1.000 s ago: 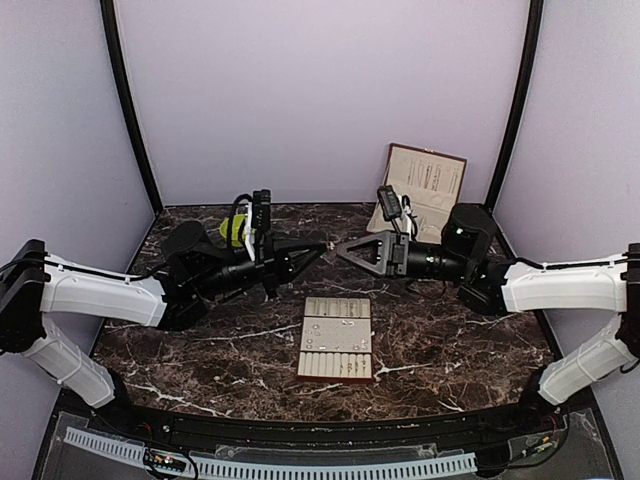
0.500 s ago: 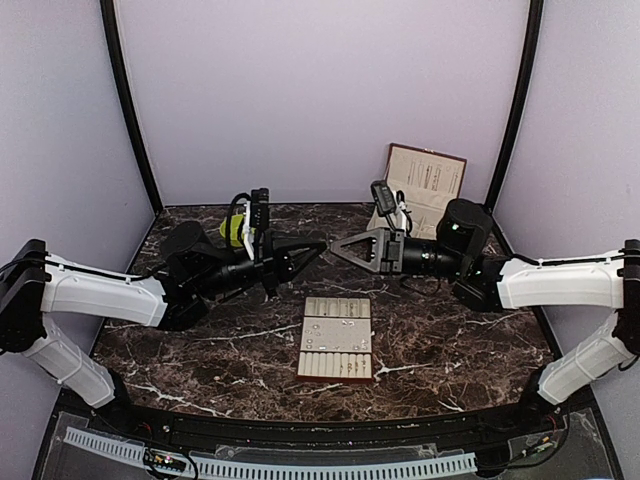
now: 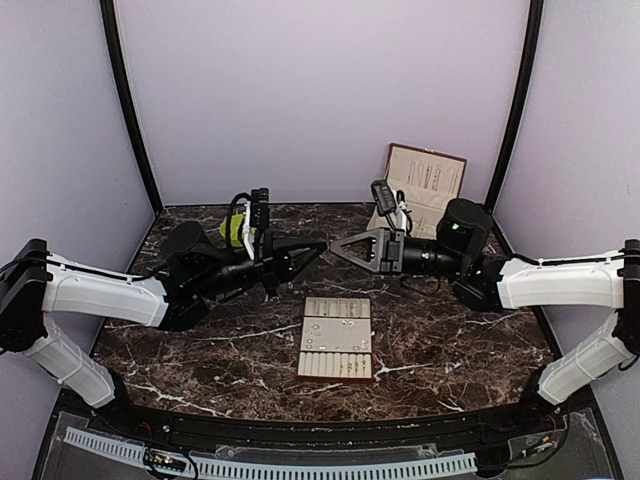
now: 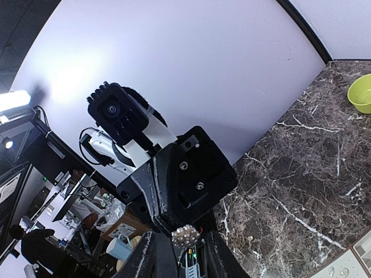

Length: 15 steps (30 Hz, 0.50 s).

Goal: Organize the mixed jewelry
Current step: Pass from the left arm to the right

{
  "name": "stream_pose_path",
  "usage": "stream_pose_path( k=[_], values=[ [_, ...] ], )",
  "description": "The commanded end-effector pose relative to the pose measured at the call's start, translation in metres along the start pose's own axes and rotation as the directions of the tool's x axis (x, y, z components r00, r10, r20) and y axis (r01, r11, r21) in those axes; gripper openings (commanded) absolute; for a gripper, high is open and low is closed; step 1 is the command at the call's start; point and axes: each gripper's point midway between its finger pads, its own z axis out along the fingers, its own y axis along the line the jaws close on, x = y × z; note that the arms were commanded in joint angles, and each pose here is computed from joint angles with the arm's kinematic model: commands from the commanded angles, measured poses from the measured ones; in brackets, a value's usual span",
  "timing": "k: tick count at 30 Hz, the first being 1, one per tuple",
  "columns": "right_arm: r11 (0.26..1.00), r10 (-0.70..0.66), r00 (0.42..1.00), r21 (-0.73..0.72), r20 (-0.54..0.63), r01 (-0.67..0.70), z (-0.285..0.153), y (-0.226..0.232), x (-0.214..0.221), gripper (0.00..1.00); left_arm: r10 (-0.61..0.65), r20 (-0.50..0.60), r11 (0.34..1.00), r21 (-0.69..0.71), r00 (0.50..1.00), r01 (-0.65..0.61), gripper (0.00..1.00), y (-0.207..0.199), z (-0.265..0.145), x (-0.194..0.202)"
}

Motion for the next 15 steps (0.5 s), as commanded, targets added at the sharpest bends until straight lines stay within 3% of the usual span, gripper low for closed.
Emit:
stream_pose_path(
  k=[1,15],
  values=[
    [0.998,-0.050,0.998,-0.044,0.034,0.051,0.0045,0.0152,-0.0118,0.31,0.003,0.029,0.999,0.038,1.000,-0.005,0.00,-0.0095,-0.0006,-0.0062],
    [0.997,-0.056,0.998,-0.059,0.038,0.058,0.0056,0.0187,-0.0142,0.34,-0.011,0.023,0.999,0.048,1.000,0.010,0.00,-0.0107,-0.0009,-0.0028]
  ],
)
